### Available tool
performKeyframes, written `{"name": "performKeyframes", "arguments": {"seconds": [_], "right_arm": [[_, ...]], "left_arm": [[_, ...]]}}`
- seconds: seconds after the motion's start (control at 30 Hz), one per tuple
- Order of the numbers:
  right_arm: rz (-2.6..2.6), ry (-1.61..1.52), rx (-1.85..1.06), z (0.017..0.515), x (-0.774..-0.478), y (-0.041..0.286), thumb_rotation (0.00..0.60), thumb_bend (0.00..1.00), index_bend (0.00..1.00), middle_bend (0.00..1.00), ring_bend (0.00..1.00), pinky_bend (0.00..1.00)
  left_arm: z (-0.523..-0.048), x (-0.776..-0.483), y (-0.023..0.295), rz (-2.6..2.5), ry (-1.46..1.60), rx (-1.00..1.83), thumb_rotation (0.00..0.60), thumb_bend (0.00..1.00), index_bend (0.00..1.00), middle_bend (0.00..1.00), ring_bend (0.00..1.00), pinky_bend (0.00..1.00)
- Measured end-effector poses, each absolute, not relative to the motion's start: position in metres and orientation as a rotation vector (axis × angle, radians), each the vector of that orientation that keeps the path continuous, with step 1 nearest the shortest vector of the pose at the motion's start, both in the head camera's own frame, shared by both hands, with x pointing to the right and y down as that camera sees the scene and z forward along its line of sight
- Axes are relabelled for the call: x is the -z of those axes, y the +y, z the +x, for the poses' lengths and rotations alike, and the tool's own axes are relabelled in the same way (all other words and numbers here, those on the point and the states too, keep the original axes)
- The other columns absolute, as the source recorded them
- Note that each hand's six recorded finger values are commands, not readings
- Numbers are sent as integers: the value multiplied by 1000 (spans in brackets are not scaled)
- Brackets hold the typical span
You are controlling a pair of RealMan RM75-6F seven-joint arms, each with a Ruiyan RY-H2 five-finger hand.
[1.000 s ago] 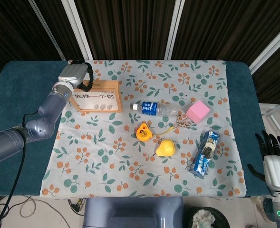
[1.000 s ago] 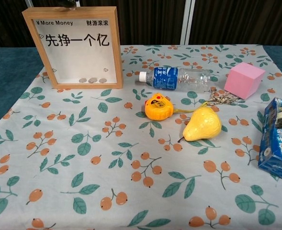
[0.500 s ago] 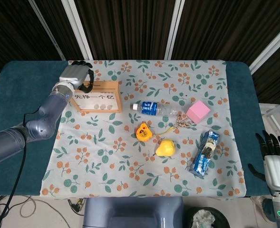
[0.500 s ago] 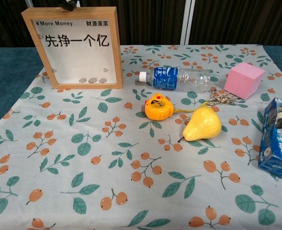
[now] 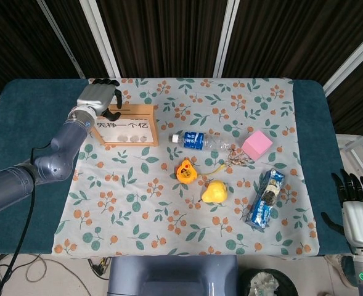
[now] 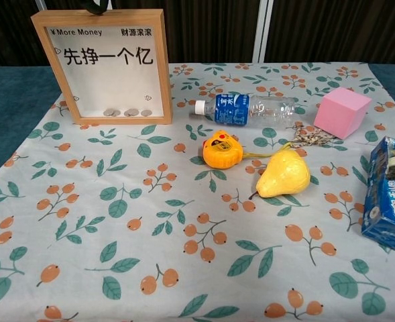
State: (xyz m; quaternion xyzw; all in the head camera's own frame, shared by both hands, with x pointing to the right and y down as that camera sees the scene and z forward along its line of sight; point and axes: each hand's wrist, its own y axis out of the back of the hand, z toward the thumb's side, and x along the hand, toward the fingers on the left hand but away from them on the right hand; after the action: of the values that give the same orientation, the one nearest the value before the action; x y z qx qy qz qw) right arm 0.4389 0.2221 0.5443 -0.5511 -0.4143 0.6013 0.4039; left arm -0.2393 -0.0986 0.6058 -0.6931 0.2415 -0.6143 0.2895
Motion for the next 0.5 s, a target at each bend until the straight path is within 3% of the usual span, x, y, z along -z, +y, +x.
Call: {"name": "performKeyframes", "arguments": {"seconds": [0.13, 0.3, 0.5], "right_arm": [[-1390, -1046, -1520, 439, -545, 222, 600, 297, 79, 0, 0, 0], [-1390, -1051, -1519, 440, -544, 222, 600, 297, 79, 0, 0, 0], [-1391, -1048, -1511, 438, -543, 222, 600, 297, 79, 0, 0, 0]], "left_arm": [[-233, -588, -104, -1839, 685, 1586, 600, 409, 453, 118, 0, 0], [-231, -552, -109, -1792, 755, 1484, 600, 411, 332, 76, 0, 0], [-252, -518, -86, -1780, 805, 1404, 600, 411, 296, 50, 0, 0]]}}
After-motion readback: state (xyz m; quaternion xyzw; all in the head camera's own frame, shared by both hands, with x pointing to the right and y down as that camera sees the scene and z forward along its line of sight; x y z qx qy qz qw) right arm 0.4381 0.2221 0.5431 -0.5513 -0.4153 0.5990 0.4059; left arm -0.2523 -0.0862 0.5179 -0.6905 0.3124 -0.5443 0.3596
